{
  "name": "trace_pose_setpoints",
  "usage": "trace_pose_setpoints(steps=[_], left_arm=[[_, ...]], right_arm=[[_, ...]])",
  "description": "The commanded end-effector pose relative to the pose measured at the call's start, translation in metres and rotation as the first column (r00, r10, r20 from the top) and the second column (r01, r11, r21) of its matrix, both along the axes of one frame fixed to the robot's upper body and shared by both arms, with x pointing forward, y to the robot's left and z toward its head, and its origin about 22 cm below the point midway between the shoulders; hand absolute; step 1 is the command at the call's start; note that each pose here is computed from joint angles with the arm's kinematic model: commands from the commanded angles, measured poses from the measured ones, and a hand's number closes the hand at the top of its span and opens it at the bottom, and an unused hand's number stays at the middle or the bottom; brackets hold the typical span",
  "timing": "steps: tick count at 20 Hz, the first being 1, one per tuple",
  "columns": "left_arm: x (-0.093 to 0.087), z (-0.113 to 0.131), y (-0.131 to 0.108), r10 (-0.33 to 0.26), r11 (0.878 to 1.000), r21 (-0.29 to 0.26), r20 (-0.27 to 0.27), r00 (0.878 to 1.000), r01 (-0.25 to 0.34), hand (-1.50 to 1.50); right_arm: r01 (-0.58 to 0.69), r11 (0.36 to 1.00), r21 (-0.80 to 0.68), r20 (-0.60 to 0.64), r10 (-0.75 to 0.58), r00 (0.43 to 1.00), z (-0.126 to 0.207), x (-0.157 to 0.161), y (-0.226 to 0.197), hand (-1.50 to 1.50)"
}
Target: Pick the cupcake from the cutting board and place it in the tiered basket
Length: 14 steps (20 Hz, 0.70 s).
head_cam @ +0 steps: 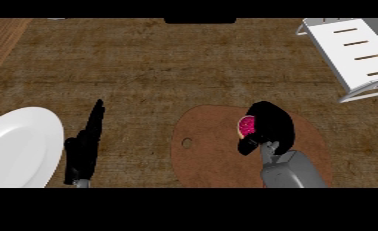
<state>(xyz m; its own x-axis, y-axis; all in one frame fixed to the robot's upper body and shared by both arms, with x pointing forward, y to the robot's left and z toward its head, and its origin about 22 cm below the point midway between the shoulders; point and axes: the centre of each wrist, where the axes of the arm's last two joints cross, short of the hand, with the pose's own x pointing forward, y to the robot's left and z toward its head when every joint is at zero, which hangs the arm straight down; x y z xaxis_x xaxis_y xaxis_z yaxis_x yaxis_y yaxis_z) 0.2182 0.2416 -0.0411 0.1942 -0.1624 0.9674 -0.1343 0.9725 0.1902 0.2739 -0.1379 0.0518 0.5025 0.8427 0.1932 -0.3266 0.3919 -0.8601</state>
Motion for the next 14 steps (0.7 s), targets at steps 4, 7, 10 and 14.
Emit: trace_pose_setpoints(steps=[4, 7, 10, 14], left_arm=[[-0.016, -0.016, 0.012, 0.049, 0.999, 0.007, -0.08, 0.996, -0.049, 0.0], [-0.014, -0.005, 0.012, 0.029, 1.0, -0.002, -0.081, 0.996, -0.029, 0.0], [-0.008, -0.005, 0.002, 0.019, 1.0, -0.021, -0.083, 0.996, -0.021, 0.0], [-0.007, -0.009, 0.0, 0.02, 1.0, -0.003, -0.079, 0.997, -0.02, 0.0]], right_arm=[[0.481, 0.871, -0.096, -0.013, -0.484, 0.875, -0.009, 0.01, -0.126, 1.5], [0.602, 0.786, -0.141, 0.02, -0.606, 0.795, -0.015, 0.005, -0.154, 1.5], [0.683, 0.727, -0.067, 0.131, -0.672, 0.729, 0.009, 0.004, -0.186, 1.5], [0.722, 0.689, 0.07, 0.288, -0.707, 0.646, 0.053, 0.003, -0.181, 1.5]])
